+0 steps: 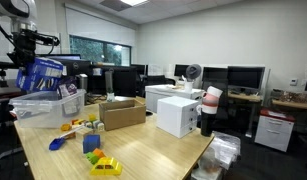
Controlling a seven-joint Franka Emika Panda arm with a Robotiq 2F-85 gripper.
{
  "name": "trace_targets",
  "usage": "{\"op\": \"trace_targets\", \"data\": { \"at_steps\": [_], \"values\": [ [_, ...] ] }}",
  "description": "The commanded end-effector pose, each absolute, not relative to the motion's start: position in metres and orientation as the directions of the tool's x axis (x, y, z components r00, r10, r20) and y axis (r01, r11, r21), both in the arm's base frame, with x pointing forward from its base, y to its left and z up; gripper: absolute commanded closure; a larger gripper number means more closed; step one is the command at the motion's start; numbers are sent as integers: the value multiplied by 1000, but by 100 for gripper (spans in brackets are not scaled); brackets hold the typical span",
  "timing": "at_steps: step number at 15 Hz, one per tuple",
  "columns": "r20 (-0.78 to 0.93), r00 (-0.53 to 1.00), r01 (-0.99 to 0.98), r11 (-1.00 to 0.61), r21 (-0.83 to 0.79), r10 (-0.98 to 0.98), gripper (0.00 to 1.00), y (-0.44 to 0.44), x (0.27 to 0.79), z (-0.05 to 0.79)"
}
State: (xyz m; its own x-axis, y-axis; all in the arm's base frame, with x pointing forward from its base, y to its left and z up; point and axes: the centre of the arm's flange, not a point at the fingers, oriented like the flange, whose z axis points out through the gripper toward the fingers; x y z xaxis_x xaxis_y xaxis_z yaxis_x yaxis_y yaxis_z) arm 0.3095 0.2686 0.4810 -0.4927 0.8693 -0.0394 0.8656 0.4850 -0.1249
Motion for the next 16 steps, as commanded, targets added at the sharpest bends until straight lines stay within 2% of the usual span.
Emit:
{"op": "trace_targets", "data": {
  "at_steps": [1, 8, 16],
  "values": [
    [18, -527, 846, 526, -82, 850, 95, 263, 327, 469],
    [57, -556, 828, 558, -42, 829, 95, 271, 348, 446],
    [23, -581, 814, 581, -14, 814, 95, 295, 345, 419]
  ]
}}
